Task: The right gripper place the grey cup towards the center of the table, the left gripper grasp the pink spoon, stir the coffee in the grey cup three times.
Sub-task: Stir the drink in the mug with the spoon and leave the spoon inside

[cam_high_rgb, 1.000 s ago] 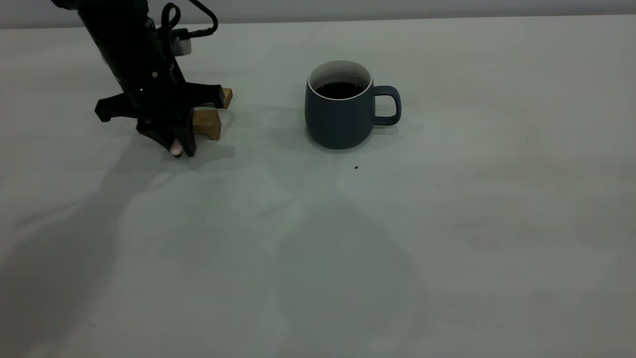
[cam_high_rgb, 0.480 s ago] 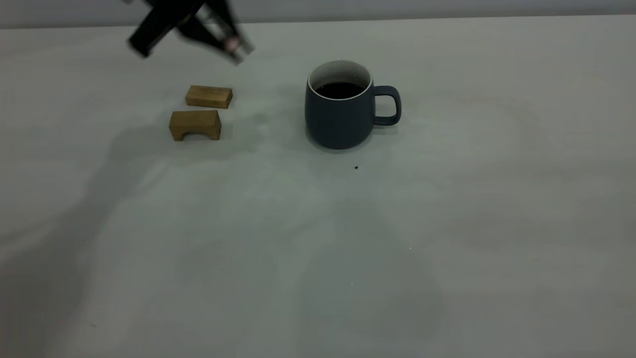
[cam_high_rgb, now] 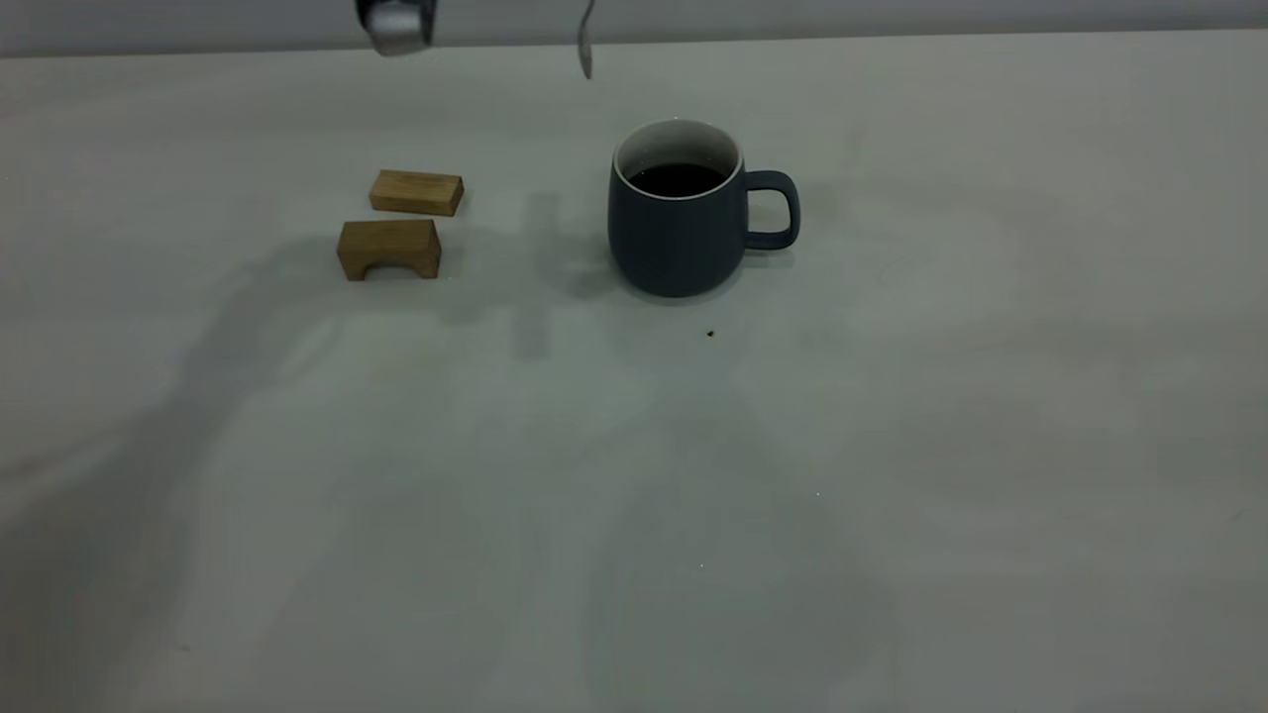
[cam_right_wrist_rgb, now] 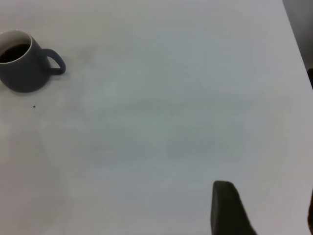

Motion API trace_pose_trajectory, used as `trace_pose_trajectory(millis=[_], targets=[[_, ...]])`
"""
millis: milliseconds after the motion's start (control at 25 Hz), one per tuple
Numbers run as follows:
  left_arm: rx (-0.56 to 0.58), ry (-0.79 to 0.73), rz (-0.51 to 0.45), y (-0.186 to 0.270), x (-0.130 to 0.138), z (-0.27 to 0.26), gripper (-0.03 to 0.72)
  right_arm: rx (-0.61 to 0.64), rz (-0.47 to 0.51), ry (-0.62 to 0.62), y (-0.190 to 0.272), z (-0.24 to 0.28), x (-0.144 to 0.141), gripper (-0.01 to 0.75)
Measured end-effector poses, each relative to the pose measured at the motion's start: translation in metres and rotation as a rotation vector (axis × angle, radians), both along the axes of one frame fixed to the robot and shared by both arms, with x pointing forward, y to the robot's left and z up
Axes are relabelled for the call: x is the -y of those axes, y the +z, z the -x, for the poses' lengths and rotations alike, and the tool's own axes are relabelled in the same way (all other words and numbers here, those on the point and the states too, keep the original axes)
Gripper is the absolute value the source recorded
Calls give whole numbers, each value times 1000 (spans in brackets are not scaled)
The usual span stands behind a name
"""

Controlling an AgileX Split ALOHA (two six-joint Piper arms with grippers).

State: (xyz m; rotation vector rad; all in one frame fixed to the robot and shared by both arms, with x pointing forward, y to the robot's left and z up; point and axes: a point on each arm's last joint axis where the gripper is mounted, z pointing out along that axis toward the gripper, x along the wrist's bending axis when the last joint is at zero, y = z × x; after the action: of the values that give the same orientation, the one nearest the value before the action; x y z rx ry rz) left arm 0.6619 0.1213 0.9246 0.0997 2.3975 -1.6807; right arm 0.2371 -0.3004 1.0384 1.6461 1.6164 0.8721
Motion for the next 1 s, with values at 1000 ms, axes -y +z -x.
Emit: trace_pose_trajectory(millis=[1000], targets=[[-289,201,17,-102,64,-21,134,0,0,0,0,0,0,429]])
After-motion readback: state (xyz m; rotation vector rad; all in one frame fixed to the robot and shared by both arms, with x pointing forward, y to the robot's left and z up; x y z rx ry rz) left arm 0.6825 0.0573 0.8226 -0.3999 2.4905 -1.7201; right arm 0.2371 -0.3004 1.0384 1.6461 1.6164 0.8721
